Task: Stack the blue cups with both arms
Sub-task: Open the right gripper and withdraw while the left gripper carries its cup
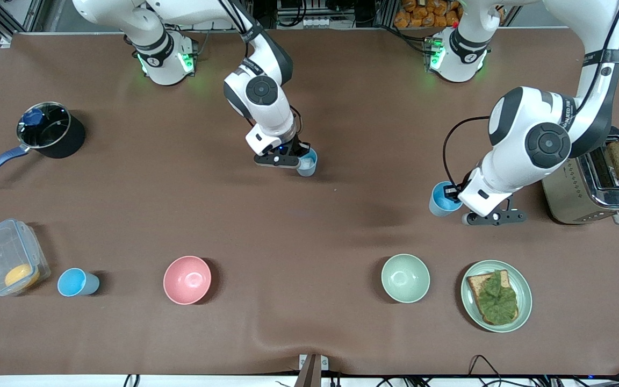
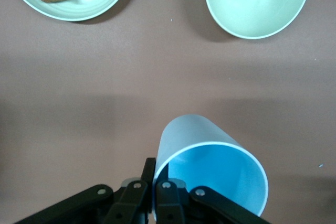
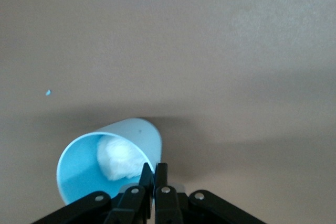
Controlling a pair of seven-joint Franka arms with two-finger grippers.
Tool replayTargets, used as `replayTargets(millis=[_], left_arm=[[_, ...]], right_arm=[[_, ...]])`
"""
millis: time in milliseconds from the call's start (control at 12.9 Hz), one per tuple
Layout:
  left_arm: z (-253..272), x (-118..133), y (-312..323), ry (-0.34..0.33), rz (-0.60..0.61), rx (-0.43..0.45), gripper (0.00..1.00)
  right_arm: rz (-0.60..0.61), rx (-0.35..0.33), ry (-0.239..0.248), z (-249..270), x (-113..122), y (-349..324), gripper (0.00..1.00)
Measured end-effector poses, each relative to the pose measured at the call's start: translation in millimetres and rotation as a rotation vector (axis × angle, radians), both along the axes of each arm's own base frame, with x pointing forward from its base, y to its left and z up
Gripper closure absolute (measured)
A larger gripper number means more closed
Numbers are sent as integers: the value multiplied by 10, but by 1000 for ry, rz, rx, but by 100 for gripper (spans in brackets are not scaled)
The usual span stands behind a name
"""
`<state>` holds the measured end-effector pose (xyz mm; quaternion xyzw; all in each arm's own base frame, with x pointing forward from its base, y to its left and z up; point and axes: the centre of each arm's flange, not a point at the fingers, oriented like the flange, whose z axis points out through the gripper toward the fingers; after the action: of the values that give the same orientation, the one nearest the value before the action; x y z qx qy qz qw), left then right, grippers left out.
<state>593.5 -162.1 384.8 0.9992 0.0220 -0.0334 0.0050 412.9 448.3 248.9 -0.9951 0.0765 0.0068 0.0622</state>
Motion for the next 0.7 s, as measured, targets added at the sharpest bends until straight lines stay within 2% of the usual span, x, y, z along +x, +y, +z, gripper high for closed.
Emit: replayTargets(millis=[77,310,619,697], left_arm=[[15,5,-11,-3,-1,-1,97],[56,-3,-115,-11,-2,-3,97],[153,-177,-748,-27,68,-3,97],[167,-267,-970,-29,83,-2,97]], right_arm=[[-8,-3,0,33,55,-19,81],[-46,-41,44,343,375,-211,46],[40,-65,77,1275,892,-1058,3],[71,-63,76,1531,1003,-1396,0]])
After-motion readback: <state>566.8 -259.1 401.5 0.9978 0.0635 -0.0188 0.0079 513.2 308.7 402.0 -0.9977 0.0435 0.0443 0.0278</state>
